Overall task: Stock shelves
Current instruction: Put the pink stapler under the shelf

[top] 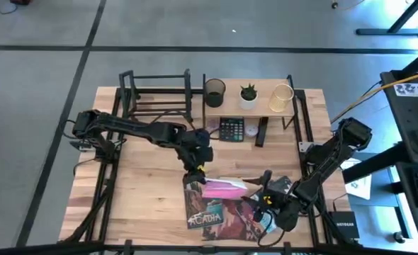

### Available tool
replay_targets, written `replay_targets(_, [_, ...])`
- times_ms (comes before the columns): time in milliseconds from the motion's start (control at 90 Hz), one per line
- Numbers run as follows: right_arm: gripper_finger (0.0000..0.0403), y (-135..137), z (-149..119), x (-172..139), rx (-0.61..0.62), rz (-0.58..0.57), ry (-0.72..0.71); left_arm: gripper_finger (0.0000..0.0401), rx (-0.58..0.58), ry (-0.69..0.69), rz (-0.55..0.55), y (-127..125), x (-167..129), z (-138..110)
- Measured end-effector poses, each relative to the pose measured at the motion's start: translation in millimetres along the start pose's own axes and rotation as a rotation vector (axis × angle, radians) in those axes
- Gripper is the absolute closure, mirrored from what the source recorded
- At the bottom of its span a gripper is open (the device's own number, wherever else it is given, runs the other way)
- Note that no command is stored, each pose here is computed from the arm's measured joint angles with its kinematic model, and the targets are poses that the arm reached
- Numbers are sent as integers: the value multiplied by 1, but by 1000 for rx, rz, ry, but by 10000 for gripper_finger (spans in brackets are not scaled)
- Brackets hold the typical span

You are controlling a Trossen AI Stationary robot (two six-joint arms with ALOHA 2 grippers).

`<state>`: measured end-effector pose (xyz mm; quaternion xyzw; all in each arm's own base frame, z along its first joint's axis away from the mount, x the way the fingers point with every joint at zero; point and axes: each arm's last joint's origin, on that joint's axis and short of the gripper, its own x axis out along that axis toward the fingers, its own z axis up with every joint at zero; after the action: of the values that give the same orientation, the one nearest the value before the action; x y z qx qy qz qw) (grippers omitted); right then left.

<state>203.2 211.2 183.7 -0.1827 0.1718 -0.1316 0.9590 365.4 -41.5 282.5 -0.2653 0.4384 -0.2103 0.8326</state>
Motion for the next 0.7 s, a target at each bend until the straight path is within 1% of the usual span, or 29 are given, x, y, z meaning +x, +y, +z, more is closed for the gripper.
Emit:
replay_targets(122, [134, 0, 5, 2, -8, -4, -25, 374, 6, -4, 5, -1, 1, 0])
replay_targets(211, [146, -1, 7, 4, -16, -3, -27, 374, 17, -15, 0, -3, 2, 1])
replay_targets(333, [179, -3, 10, 10, -35, 36, -26, 374, 16, -17, 6, -3, 2, 1])
replay_targets(467, [234, -6, 12, 18, -34, 50, -21, 374, 4, -12, 19, -3, 2, 0])
replay_targets(578, [237, -6, 11, 18, -37, 53, -17, 373, 1, -18, 49, -3, 2, -1])
replay_targets(622, [237, -6, 11, 18, -24, 61, -15, 364, 5, -22, 61, -3, 3, -1])
replay_targets(700, [237, -5, 9, 18, 37, 84, 5, 329, 39, -31, 86, -4, 4, -1])
